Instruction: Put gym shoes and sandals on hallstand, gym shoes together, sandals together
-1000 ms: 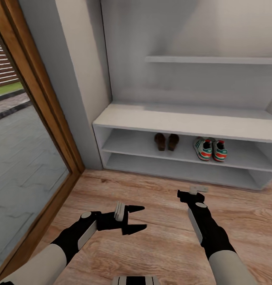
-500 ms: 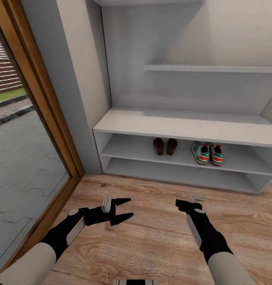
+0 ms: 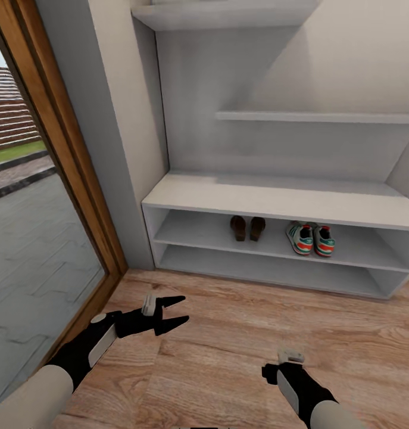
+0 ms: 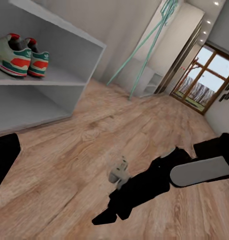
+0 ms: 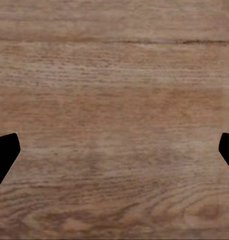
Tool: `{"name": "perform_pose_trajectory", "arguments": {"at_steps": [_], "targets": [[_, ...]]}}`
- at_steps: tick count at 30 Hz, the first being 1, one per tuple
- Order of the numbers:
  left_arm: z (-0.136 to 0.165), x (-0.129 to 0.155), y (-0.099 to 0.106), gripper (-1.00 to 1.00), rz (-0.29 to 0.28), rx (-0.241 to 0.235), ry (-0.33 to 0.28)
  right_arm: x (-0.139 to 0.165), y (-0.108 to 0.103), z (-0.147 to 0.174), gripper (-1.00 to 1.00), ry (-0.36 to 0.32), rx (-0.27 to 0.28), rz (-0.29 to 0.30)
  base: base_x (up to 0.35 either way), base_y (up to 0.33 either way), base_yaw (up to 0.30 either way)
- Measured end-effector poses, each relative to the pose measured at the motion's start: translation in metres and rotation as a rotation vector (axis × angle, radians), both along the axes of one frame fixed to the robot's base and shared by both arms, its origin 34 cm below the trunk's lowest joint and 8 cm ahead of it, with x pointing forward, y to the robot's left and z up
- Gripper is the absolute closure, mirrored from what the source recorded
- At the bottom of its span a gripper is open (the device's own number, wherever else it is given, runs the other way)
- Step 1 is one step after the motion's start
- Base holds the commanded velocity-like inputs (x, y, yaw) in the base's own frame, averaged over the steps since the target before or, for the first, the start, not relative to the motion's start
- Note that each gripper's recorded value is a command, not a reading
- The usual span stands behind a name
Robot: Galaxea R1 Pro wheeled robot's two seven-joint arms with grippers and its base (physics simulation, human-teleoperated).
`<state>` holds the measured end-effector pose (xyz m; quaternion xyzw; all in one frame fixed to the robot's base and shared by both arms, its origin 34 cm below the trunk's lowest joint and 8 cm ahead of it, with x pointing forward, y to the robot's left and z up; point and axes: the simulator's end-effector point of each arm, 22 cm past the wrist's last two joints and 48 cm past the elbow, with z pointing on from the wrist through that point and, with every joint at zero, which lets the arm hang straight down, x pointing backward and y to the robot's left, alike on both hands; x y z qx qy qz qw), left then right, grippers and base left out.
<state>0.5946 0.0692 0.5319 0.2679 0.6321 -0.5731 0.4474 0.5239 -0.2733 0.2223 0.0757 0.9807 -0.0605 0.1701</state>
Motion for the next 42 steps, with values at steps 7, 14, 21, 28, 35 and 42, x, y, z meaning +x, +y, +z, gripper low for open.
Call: {"name": "perform_pose_trajectory", "arguments": {"at_steps": [7, 14, 21, 28, 35, 42], "targets": [[0.019, 0.009, 0.005, -1.00, 0.020, -0.008, -0.004, 0.007, 0.009, 0.014, -1.00, -0.043, 0.007, 0.000, 0.000, 0.000, 0.000], [0.034, 0.013, 0.005, -1.00, 0.019, -0.009, -0.003, 0.031, 0.108, 0.048, -1.00, -0.186, 0.416, 0.178, 0.000, 0.000, 0.000], [0.050, 0.017, 0.003, -1.00, 0.017, -0.009, -0.003, 0.012, 0.135, 0.061, -1.00, -0.153, 0.536, 0.226, 0.000, 0.000, 0.000], [0.065, 0.020, 0.002, -1.00, 0.016, -0.011, -0.003, -0.032, 0.140, 0.054, -1.00, -0.041, 0.569, 0.200, 0.000, 0.000, 0.000], [0.081, 0.023, 0.000, -1.00, 0.014, -0.012, -0.002, -0.060, 0.143, 0.057, -1.00, 0.030, 0.583, 0.183, 0.000, 0.000, 0.000], [0.096, 0.027, 0.000, -1.00, 0.015, -0.013, -0.002, -0.060, 0.140, 0.070, -1.00, 0.037, 0.578, 0.182, 0.000, 0.000, 0.000]]}}
